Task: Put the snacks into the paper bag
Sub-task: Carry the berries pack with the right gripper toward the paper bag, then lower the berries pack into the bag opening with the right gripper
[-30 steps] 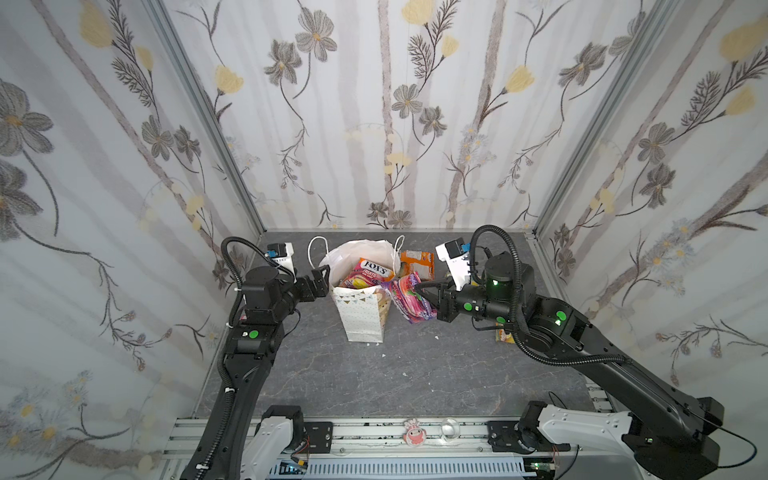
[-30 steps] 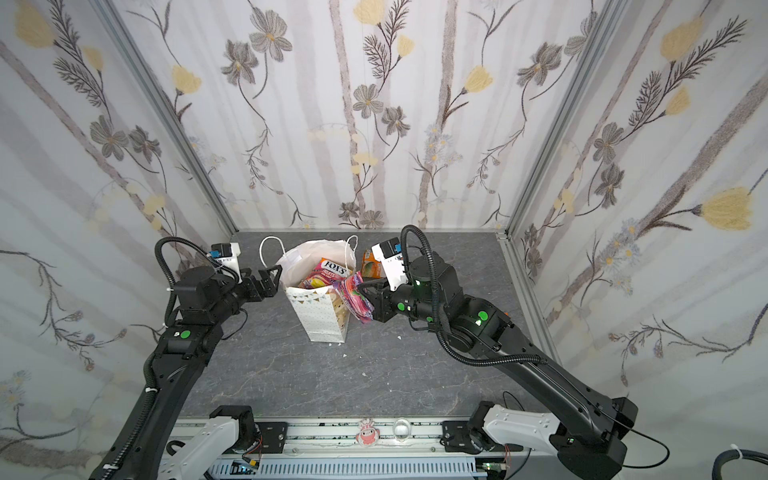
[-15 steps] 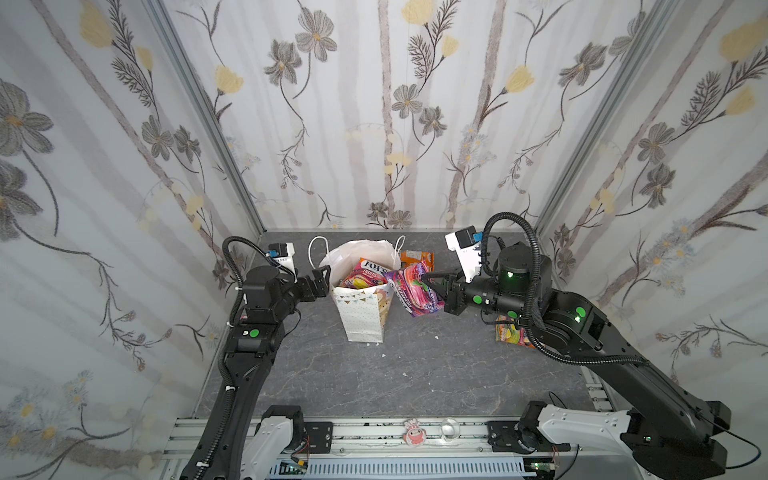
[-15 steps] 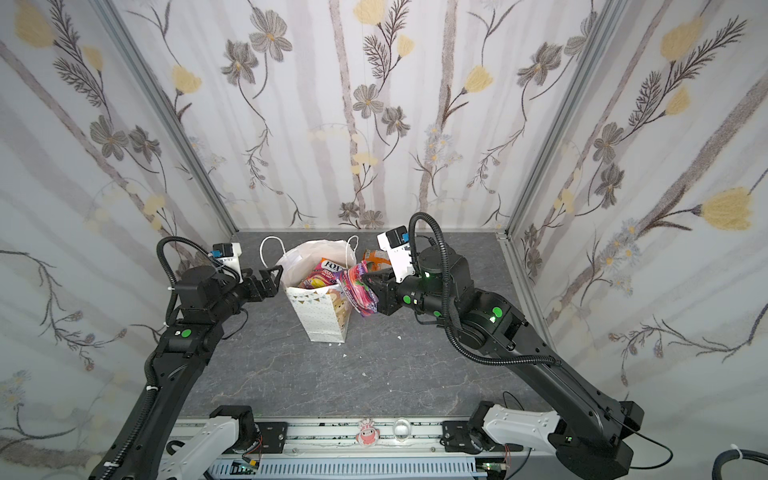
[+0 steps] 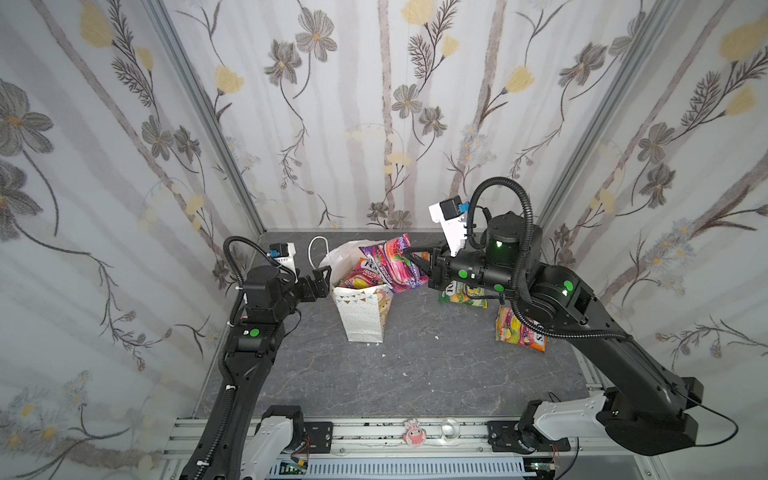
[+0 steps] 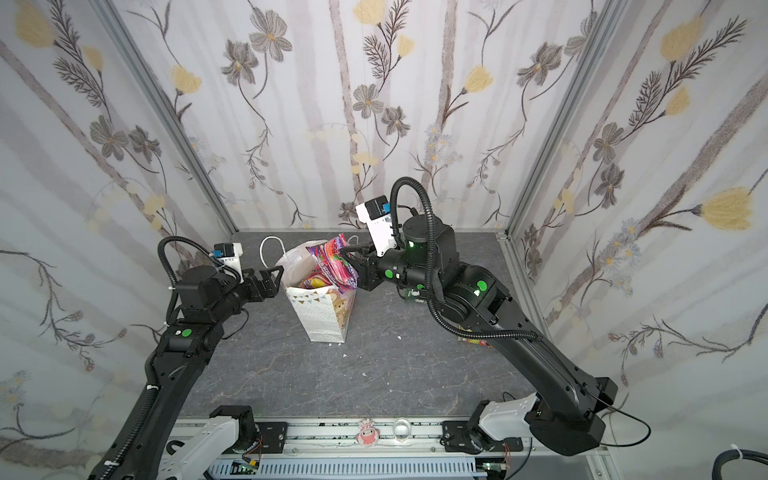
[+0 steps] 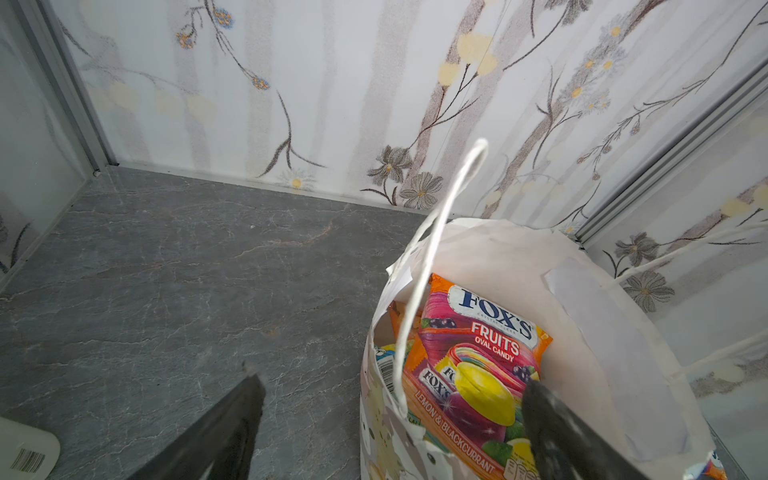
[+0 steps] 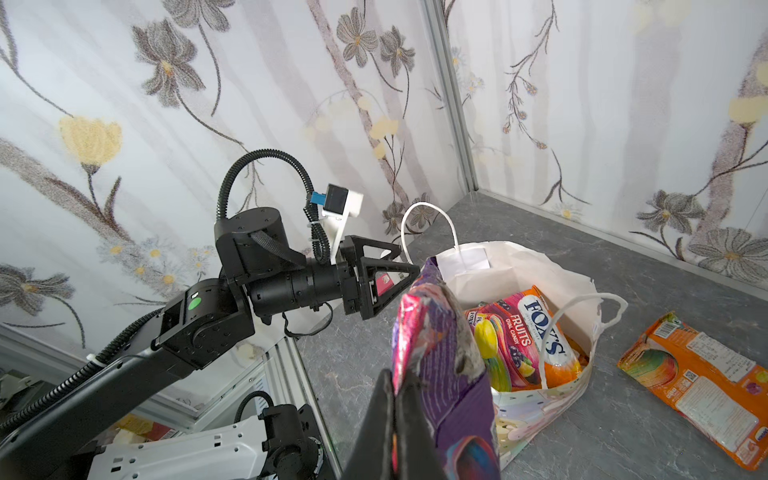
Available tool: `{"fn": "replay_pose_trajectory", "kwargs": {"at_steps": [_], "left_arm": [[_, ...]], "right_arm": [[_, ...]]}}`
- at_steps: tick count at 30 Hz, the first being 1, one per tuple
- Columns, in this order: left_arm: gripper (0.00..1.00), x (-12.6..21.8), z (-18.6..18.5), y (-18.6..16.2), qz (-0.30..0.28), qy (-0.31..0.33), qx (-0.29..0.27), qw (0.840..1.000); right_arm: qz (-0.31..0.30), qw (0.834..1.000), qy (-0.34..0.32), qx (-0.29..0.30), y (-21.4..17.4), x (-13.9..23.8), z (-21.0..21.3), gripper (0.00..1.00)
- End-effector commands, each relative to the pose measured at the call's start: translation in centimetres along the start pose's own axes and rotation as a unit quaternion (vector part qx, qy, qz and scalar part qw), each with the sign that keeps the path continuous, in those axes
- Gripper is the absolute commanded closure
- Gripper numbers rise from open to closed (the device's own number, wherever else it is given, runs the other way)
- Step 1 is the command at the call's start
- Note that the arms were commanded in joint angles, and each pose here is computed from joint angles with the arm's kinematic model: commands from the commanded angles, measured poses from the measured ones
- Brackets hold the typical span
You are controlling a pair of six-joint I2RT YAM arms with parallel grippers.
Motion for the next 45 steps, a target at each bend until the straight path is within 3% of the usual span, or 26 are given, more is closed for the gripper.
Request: {"fn": "replay_pose_trajectory", "kwargs": {"at_steps": [1,13,17,28,45], "left_arm": [[0.04,0.1,-0.3,0.6,-0.016,-0.003,-0.004,1.000],[0.04,0.0,-0.5,0.7,-0.011,-0.012,0.002,1.000],[0.04,0.2,-0.7,0.7,-0.014,-0.021,0.001,1.000],[0.01,0.5,-1.0,0.8,-0.013,-0.028,-0.006,1.000],[0.01,0.6,-1.1,0.7,-0.011,-0.040,-0.006,0.999]], "right_arm": [[-0.021,0.999,-0.026,0.020,1.3,-0.8,-0.3,1.00],[-0.008,0.998,-0.065,0.016,1.8,-6.1,-1.6,1.00],[0.035,0.995,-0.093,0.012,0.8,-9.0,-2.5,1.00],[0.102,0.990,-0.093,0.014,-1.9,-13.1,-3.4,1.00],[0.152,0.988,-0.012,0.002,-5.1,-16.7,-4.2,1.00]]}}
Point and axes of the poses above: each gripper's point midway between its finger pads, its own x axis back along the fingers, its own z axis along the line the jaws close on, y = z × x, the point moved 9 cm from there along x, back along the fingers, and after that the axes turned 14 degrees about x, right-handed, at the moved point
